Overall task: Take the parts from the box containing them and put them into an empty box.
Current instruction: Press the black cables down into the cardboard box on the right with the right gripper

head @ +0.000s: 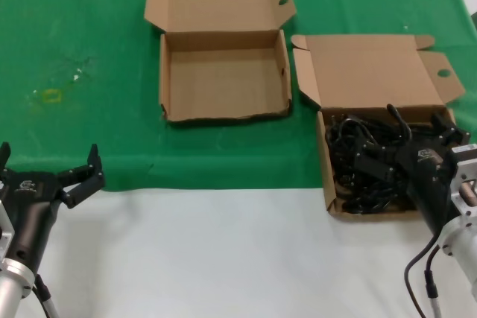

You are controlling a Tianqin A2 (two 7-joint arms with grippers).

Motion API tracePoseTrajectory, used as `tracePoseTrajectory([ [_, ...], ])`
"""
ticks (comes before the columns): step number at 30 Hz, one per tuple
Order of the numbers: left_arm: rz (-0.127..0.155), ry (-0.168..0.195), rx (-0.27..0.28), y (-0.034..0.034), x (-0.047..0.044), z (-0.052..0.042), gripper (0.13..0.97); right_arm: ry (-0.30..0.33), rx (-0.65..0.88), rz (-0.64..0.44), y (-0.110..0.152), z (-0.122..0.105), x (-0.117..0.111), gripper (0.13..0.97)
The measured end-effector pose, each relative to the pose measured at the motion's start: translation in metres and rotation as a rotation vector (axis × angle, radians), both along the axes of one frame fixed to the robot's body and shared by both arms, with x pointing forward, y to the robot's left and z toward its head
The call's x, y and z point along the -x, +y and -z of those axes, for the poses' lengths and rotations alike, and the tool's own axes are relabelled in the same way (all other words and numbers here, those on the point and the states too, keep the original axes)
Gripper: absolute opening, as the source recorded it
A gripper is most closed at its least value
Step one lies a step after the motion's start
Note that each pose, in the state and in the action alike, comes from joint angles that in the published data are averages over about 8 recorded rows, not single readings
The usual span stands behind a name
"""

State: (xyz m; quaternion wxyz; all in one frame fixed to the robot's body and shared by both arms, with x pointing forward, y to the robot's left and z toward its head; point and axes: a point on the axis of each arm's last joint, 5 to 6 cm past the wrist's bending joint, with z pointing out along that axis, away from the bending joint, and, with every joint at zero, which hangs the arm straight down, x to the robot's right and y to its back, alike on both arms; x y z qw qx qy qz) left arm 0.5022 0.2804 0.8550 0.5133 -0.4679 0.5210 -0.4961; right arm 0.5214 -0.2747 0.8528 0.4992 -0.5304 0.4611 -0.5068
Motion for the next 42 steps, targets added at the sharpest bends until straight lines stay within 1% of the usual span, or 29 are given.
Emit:
tracePoseTrajectory([
  [19, 0.000, 0.000, 0.000, 0.0000, 0.0000, 0.0000, 0.966, 0.000, 0.000, 0.000, 0.0000, 0.0000, 0.0000, 0.966],
  [28, 0.000, 0.000, 0.000, 0.0000, 0.0000, 0.0000, 0.939, 0.000, 0.001, -0.001, 0.0000, 0.0000, 0.0000, 0.966],
  [36, 0.000, 0.000, 0.000, 0.0000, 0.0000, 0.0000, 0.839, 0.003, 0.024, -0.034, -0.0018, -0.0027, 0.0002, 0.966],
  [37, 0.000, 0.000, 0.000, 0.0000, 0.0000, 0.0000, 0.839, 0.005, 0.027, -0.041, -0.0025, -0.0033, 0.0003, 0.966],
  [42, 0.000, 0.000, 0.000, 0.0000, 0.0000, 0.0000, 0.732, 0.022, 0.040, -0.084, -0.0087, -0.0063, 0.0008, 0.966],
])
